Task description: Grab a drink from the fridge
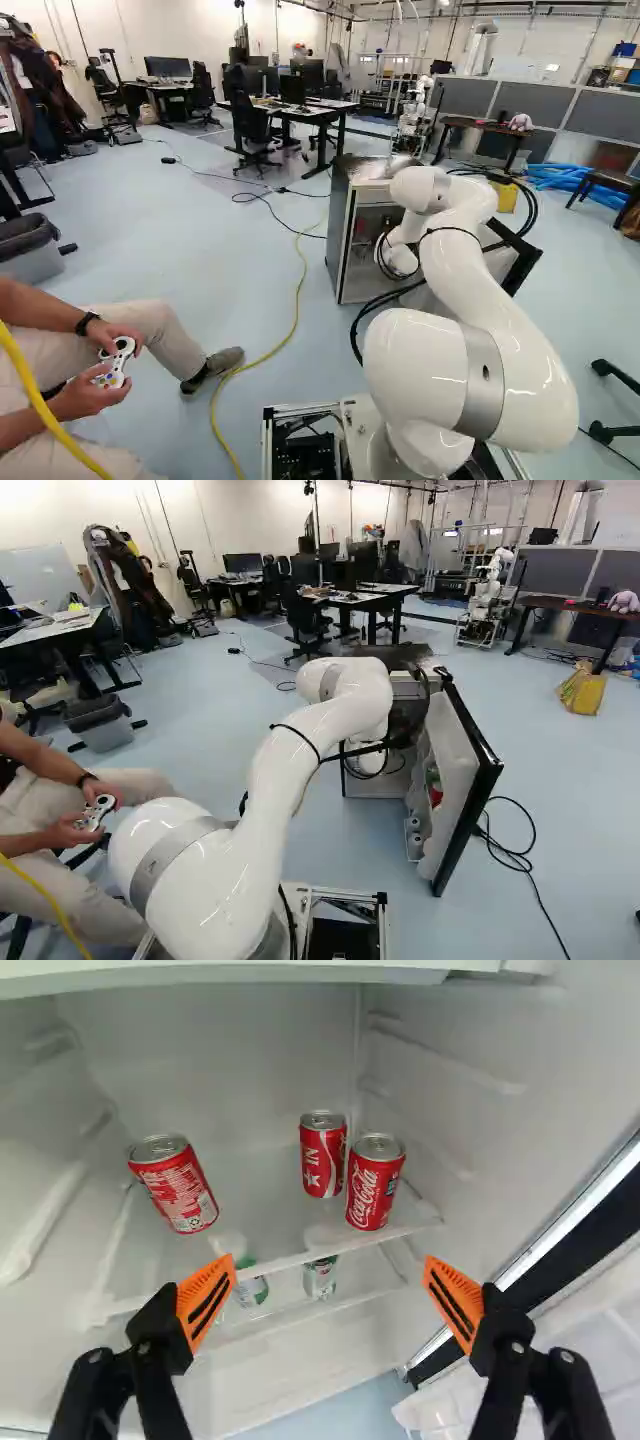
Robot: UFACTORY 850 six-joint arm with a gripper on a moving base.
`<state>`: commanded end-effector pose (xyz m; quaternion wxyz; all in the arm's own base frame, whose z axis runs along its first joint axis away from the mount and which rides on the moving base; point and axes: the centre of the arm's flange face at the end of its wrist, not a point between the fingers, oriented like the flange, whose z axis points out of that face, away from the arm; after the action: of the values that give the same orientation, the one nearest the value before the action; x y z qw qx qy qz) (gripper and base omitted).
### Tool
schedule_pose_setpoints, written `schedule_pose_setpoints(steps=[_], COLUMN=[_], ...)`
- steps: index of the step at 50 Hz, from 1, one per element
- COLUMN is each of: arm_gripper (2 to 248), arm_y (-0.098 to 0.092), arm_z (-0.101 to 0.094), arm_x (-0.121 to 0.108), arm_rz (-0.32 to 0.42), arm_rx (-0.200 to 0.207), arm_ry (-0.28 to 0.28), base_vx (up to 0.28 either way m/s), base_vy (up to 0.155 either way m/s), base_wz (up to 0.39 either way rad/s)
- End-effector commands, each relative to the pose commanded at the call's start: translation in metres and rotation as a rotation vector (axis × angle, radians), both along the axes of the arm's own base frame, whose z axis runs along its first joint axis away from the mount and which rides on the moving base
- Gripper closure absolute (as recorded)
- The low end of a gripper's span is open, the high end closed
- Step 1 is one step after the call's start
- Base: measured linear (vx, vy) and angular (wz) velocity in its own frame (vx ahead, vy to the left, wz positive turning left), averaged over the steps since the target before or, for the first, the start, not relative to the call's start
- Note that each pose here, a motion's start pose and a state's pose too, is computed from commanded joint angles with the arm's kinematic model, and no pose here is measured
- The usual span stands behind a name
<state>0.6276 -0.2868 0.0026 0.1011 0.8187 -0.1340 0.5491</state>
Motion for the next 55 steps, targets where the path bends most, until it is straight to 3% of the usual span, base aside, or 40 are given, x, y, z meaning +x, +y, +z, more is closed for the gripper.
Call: schedule_pose_setpoints(steps=[15, 55], arm_gripper=[3, 3], arm_y=[-0.004, -0.005], arm_z=[-0.003, -0.009], arm_x=[0.008, 0.024], arm_rz=[-0.049, -0.044], arm_rx=[0.002, -0.009], arm_ry=[-0.019, -0.049], base_vx=[0.000, 0.000], base_vy=[0.000, 0.000], base_wz=[0.000, 0.000])
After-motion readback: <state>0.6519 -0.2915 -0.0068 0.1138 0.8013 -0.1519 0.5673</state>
